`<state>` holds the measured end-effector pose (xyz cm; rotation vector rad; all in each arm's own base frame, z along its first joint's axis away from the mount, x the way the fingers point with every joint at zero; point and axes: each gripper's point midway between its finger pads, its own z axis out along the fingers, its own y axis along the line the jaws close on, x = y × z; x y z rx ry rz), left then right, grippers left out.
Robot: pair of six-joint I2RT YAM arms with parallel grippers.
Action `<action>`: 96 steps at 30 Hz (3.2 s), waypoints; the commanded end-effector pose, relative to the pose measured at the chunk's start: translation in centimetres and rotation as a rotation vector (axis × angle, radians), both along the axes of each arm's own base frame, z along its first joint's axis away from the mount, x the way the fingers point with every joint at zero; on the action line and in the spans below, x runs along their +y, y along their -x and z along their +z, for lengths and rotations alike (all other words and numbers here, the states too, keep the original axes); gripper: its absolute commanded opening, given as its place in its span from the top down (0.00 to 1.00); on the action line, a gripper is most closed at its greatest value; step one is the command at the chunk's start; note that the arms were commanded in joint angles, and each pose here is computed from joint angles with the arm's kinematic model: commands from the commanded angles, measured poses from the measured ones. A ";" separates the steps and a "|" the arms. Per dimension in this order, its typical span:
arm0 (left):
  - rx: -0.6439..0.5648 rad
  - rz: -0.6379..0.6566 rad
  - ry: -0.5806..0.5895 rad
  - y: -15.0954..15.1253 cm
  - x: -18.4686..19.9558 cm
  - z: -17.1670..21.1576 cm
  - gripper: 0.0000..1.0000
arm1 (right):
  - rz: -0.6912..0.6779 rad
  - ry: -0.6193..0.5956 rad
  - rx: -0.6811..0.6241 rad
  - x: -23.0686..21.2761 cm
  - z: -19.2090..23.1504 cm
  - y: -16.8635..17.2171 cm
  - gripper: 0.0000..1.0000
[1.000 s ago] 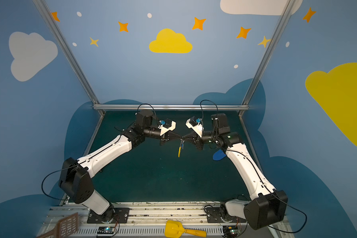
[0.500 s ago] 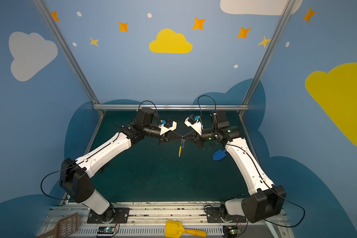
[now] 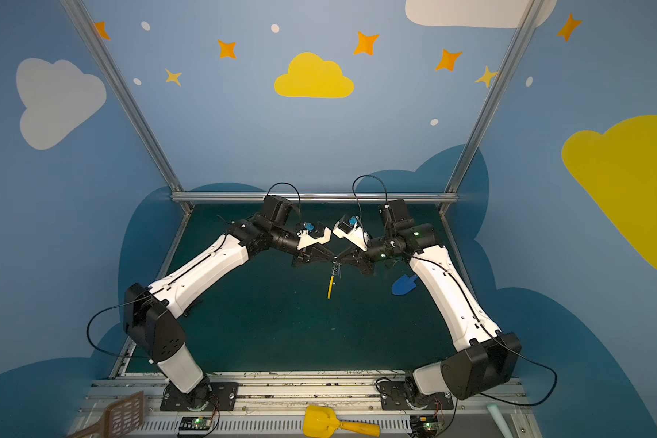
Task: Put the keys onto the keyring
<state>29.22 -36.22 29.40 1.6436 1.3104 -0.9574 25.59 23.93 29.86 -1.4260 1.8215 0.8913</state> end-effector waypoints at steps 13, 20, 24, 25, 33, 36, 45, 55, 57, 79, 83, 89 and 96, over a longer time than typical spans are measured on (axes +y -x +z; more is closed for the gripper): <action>0.001 -0.029 -0.006 0.4 -0.6 0.3 0.84 | 0.038 0.028 0.004 0.7 0.0 0.4 1.00; 0.012 -0.040 0.016 0.6 -0.8 0.8 0.87 | 0.029 0.020 -0.003 1.1 0.3 0.1 1.00; 0.017 -0.040 0.027 0.6 -0.9 1.1 0.96 | 0.023 0.030 0.003 1.2 -0.1 -0.1 1.00; 0.015 -0.038 0.031 0.5 -0.9 1.2 0.96 | 0.021 0.032 0.004 1.1 -0.2 -0.1 1.00; -0.009 -0.029 0.056 0.5 -0.6 2.0 0.96 | -0.071 0.000 -0.021 -0.3 -0.1 -1.0 0.79; -0.017 -0.025 0.069 0.5 -0.4 2.2 0.96 | -0.095 -0.033 -0.023 -0.9 0.0 -1.0 0.76; -0.033 -0.012 0.091 0.4 -0.3 2.5 0.96 | -0.086 -0.138 0.000 -1.0 0.7 -0.5 0.78; -0.059 0.014 0.107 0.1 -0.2 2.8 0.96 | -0.046 -0.156 0.059 -0.8 0.2 0.0 0.94; -0.060 0.016 0.109 0.1 -0.1 2.8 0.96 | -0.043 -0.147 0.069 -0.9 -0.1 0.1 0.95; 0.018 -0.005 0.208 0.1 -1.1 3.7 0.96 | 0.000 -0.160 0.001 -0.8 0.5 -0.6 0.76; 0.025 -0.003 0.205 0.0 -1.0 3.6 0.96 | -0.036 -0.163 -0.074 -1.1 0.8 -1.0 0.74; 0.025 0.001 0.206 -0.2 -1.0 3.5 0.96 | -0.070 -0.178 -0.157 -1.5 1.5 -1.3 0.76; 0.029 -0.004 0.208 -0.4 -1.3 3.5 0.96 | -0.055 -0.201 -0.159 -1.2 1.9 -1.4 0.78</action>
